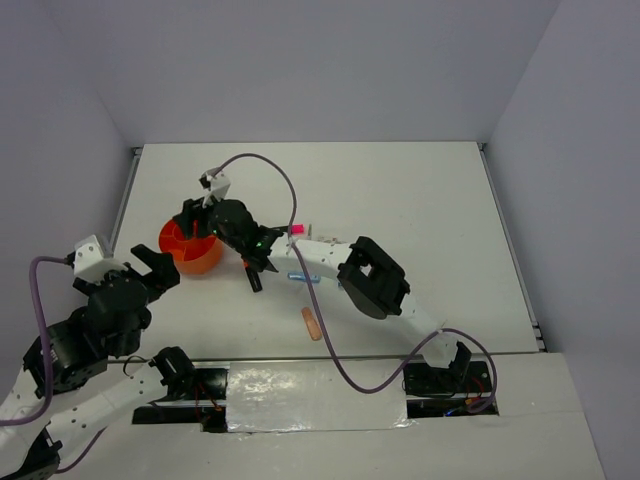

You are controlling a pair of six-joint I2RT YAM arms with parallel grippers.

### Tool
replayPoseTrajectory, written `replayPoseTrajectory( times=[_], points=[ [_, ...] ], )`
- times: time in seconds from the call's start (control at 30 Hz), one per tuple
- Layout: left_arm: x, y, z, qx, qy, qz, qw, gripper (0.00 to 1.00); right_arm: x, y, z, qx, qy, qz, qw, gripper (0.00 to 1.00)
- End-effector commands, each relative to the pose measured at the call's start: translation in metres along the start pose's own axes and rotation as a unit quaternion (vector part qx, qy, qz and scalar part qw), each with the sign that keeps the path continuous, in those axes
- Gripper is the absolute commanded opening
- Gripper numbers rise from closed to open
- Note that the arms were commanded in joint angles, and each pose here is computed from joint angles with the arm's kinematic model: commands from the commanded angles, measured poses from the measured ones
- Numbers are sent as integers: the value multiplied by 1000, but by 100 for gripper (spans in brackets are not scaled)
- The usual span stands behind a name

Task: Sort the stationery into containers
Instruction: Place the pen in the storage box, then pick up the pen from the center of the board.

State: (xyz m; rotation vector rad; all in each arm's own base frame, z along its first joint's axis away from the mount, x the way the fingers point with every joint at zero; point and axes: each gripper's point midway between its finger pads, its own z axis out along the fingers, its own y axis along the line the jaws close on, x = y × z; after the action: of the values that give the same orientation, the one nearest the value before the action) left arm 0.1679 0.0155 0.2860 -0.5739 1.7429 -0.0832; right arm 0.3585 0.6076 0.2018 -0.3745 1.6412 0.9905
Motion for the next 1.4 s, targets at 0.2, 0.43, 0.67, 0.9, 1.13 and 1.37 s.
replayPoseTrajectory(
  times=[0.2, 0.43, 0.67, 0.9, 1.13, 1.37],
  points=[
    [-5, -6, -2, 25, -9, -10, 1000, 99, -85, 29, -29, -34, -49, -28, 998, 100],
    [21, -70, 5, 136, 38, 54, 988, 99, -167, -27, -136, 69, -88, -1, 994, 100],
    [116, -160, 32, 199, 200, 159, 946, 99, -142, -113, -267, 262, 4, 5, 965, 100],
    [203, -240, 76, 220, 306, 236, 896, 98, -128, -164, -422, 333, -45, 55, 940, 100],
    [243, -269, 132, 163, 357, 270, 879, 94, -141, -152, -489, 282, -88, 76, 952, 99],
    [278, -247, 163, 122, 406, 290, 858, 86, -143, -144, -497, 261, -75, 57, 961, 99]
  ],
)
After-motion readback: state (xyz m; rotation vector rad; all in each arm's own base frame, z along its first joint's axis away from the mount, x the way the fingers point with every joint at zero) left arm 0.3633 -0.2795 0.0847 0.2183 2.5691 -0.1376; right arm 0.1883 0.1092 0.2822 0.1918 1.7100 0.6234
